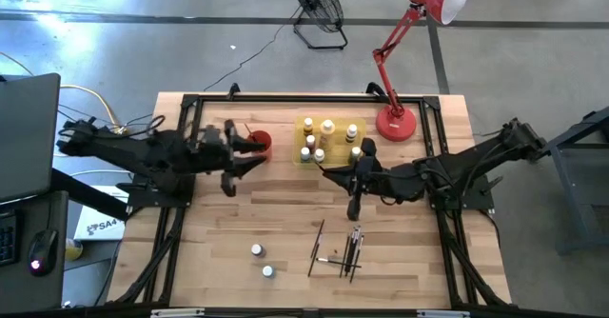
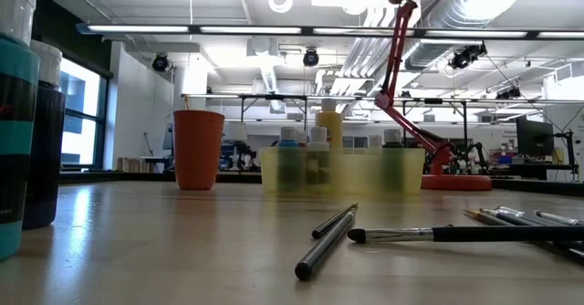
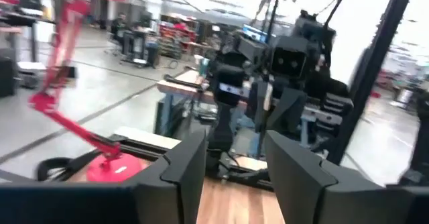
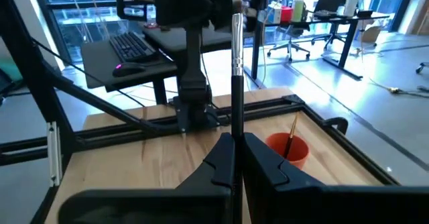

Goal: Pick & Place Paint Supplies
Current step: Put the silver paintbrush into the orange cup

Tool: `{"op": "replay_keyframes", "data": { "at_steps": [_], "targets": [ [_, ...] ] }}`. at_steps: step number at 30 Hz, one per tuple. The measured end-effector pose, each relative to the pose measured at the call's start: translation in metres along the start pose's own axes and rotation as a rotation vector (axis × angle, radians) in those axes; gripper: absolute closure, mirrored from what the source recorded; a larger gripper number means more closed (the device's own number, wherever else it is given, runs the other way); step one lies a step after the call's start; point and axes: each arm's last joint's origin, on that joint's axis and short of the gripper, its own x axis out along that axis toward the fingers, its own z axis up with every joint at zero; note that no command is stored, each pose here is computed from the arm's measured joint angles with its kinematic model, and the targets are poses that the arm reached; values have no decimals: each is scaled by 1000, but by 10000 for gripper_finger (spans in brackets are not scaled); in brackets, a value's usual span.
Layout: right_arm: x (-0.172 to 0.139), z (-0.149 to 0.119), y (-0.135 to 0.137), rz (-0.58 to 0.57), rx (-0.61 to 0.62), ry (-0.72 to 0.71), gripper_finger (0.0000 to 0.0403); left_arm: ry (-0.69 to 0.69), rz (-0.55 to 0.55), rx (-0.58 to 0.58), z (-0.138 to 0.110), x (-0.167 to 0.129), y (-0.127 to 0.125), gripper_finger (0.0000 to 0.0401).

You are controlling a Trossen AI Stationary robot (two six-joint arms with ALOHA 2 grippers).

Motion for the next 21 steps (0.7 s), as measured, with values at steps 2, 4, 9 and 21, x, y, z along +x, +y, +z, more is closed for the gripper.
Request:
{"op": "replay_keyframes", "data": {
  "at_steps": [2,4,9,21],
  "targets": [
    [0,1,0,-4,-6,-5,399,5,-32,5,-6,11,1,256],
    [0,1,0,-6,-7,-5,399,-13,-41,9,-8,23,3,260],
    [0,0,0,-6,-10,-4,399,-10,-35,24,-10,51,7,262],
    [0,0,0,-17,-28,-4,399,49,-159,63,0,102,1,262]
  ]
}}
